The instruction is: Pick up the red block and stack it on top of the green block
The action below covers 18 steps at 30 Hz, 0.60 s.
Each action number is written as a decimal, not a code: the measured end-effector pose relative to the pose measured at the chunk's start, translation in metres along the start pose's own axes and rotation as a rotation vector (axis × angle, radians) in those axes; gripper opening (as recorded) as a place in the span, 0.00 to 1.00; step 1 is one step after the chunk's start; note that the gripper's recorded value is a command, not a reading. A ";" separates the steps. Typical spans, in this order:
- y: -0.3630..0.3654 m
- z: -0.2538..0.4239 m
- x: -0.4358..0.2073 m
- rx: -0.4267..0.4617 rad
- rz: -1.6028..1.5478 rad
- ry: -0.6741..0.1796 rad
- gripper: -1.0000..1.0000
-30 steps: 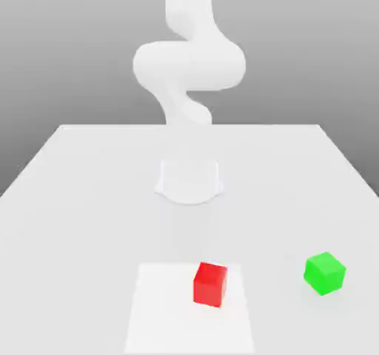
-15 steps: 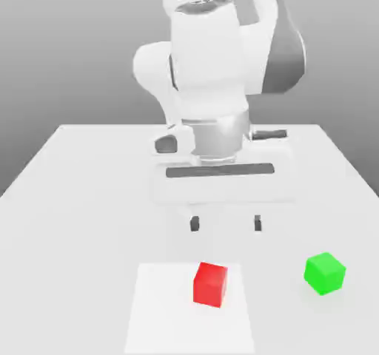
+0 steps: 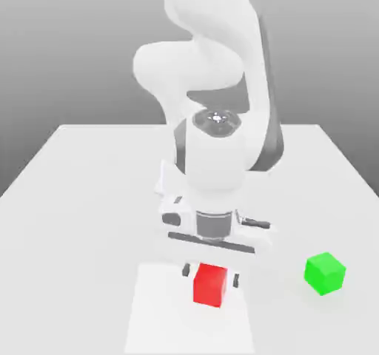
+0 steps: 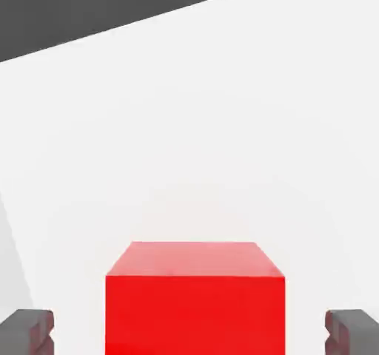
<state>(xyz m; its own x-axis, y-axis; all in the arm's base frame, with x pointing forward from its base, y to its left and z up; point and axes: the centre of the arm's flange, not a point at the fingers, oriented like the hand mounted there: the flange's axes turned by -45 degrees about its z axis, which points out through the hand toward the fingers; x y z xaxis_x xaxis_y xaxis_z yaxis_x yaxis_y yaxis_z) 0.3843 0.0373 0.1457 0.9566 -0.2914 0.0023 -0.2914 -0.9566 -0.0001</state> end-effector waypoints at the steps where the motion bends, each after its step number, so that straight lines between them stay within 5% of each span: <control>1: 0.000 0.000 0.000 0.000 0.000 0.000 0.00; 18: 0.000 -0.059 0.001 0.000 0.000 0.002 0.00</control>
<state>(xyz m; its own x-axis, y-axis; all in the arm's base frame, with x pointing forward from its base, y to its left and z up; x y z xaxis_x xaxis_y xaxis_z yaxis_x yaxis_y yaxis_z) 0.3848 0.0375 0.2049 0.9567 -0.2912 0.0043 -0.2912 -0.9567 -0.0005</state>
